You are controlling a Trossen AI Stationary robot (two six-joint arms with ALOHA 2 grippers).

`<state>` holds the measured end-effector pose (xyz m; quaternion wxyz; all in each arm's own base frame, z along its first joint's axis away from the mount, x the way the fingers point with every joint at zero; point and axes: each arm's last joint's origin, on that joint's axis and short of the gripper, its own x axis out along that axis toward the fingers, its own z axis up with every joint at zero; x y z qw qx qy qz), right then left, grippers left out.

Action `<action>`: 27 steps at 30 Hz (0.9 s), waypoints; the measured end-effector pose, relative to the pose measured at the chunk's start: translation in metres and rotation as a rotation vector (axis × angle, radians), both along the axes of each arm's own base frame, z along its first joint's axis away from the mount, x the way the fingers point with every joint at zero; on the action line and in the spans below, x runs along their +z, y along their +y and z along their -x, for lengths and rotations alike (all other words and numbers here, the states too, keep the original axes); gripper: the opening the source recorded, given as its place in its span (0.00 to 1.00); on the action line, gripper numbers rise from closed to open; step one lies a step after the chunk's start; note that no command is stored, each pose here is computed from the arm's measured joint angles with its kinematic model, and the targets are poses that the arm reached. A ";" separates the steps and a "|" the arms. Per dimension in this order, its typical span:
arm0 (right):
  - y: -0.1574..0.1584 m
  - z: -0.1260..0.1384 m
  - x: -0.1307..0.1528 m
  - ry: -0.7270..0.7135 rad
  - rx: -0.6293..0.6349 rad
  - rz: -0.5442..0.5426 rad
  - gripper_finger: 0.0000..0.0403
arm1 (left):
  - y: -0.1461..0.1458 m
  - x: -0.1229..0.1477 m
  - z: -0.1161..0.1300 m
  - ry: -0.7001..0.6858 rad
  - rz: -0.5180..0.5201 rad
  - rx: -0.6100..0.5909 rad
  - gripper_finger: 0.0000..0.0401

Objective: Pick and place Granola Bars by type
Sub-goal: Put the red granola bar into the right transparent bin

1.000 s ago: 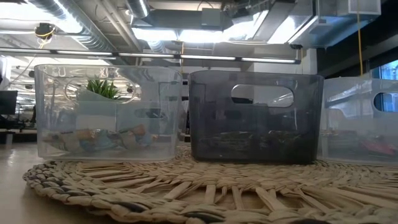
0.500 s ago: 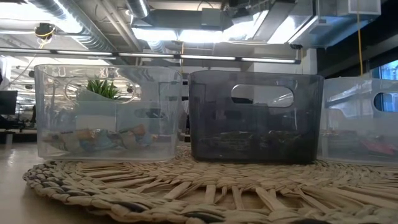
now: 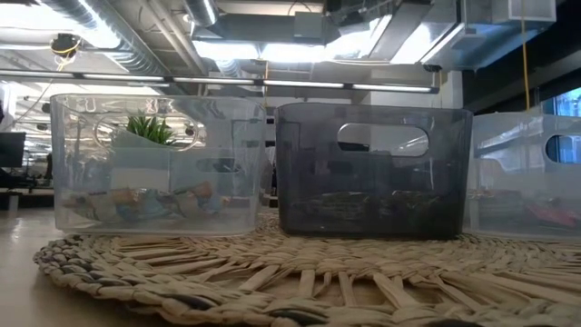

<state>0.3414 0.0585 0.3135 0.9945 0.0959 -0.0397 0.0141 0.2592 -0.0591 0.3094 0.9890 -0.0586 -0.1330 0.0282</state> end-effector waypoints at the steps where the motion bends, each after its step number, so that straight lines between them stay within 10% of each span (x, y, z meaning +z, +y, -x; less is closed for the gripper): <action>1: 0.001 -0.002 -0.002 -0.007 0.017 0.000 0.76 | 0.000 0.000 0.000 0.000 0.000 0.001 0.16; 27: 0.006 -0.022 0.002 0.097 0.058 0.020 0.32 | 0.000 0.000 0.000 0.004 -0.001 -0.002 0.16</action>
